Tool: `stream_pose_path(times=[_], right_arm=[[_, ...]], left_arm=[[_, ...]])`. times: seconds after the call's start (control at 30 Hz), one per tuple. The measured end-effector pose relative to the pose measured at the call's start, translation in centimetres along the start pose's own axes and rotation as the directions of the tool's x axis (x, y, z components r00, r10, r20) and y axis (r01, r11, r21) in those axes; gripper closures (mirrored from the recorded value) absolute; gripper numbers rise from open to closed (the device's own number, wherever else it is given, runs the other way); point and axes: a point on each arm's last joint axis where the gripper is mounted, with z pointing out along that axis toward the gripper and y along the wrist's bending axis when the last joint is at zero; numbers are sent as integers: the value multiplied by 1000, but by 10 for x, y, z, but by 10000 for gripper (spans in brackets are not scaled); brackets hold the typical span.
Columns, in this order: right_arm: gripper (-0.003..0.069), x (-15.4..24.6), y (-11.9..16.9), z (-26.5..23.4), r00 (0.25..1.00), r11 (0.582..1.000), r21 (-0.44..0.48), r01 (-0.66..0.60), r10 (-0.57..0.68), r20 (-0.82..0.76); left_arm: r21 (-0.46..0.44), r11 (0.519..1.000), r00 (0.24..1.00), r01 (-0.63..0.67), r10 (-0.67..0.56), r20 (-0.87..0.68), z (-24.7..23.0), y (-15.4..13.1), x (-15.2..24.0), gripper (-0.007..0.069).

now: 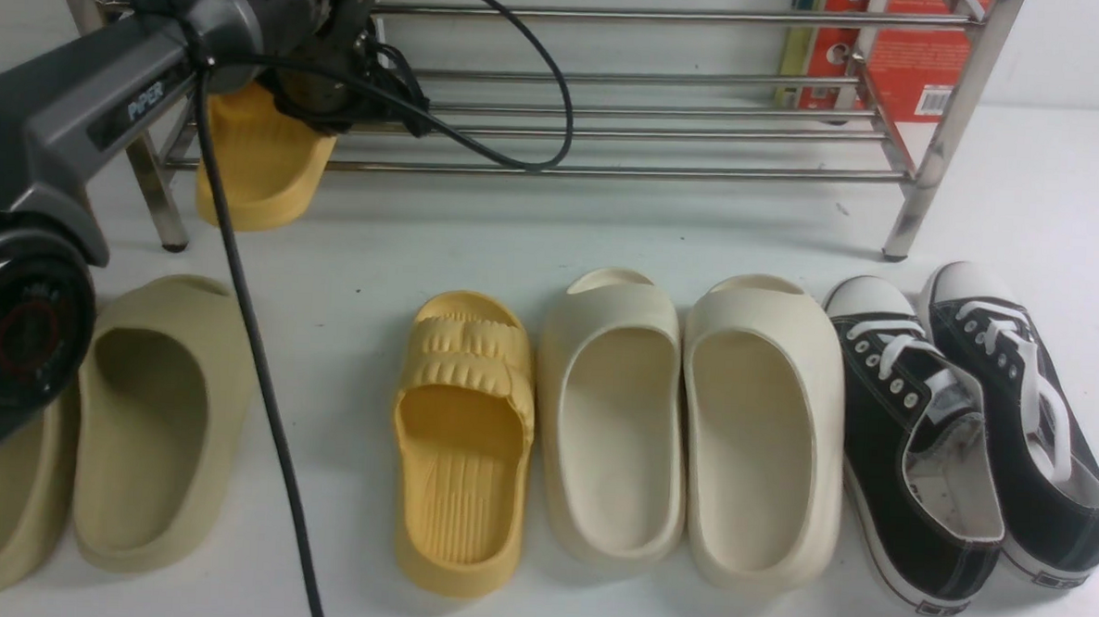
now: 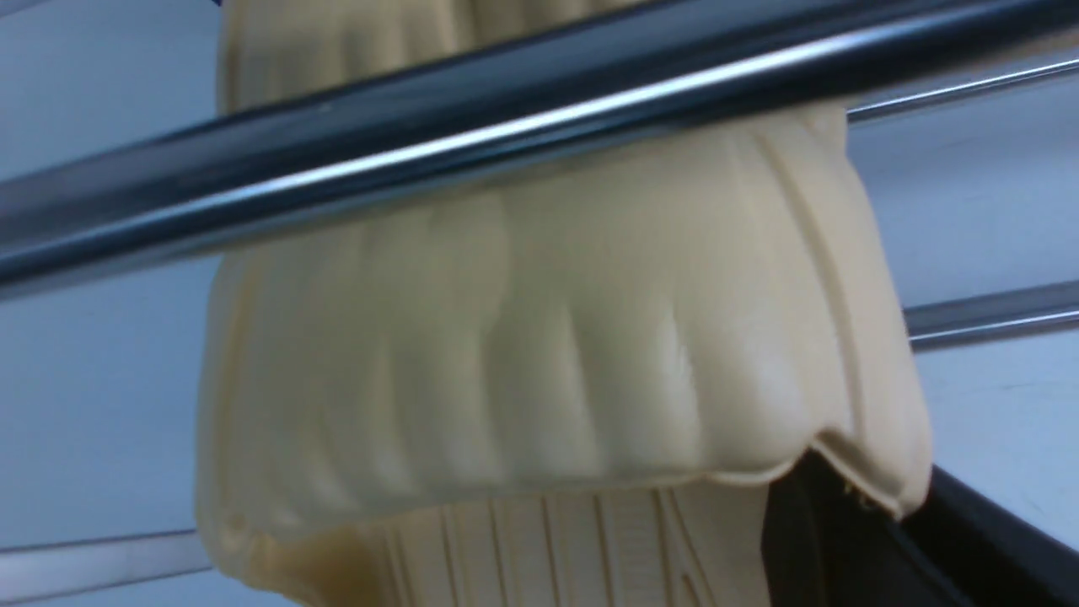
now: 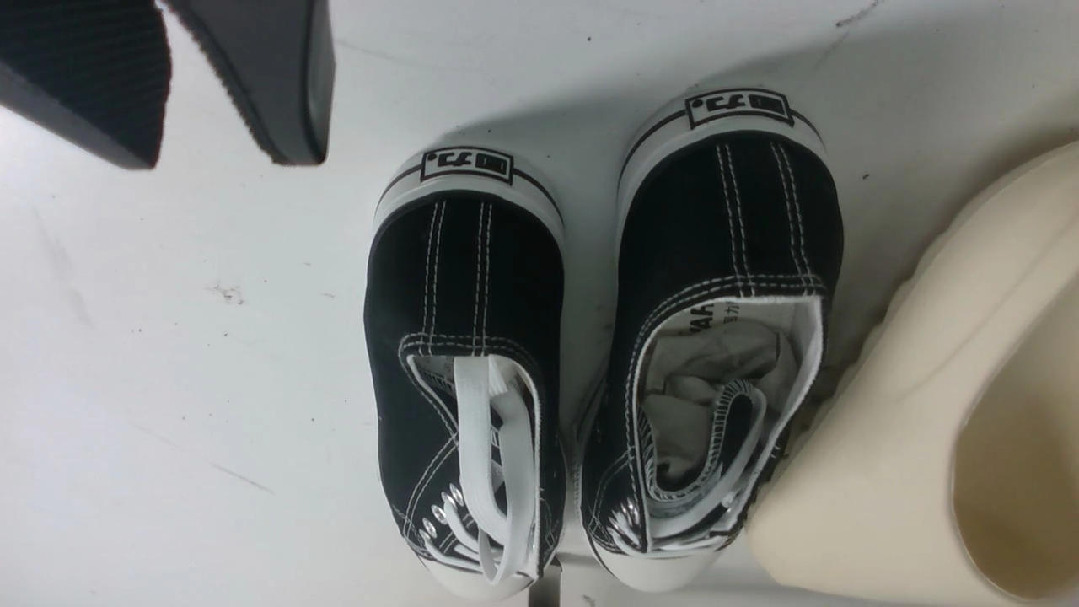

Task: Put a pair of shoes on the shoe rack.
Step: Use the left arm to put a shoe into the shoe rack

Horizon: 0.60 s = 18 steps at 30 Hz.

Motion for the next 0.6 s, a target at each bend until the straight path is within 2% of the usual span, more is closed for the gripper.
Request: stream_pose_path(times=[0.37, 0.6], right_arm=[[419, 0, 0, 0, 1000, 1000, 0, 0, 0, 0], [419, 0, 0, 0, 1000, 1000, 0, 0, 0, 0]], left_arm=[[9, 1000, 999, 30, -30, 28, 32, 13, 5, 609], [23, 999, 995, 31, -33, 90, 33, 13, -1, 609]])
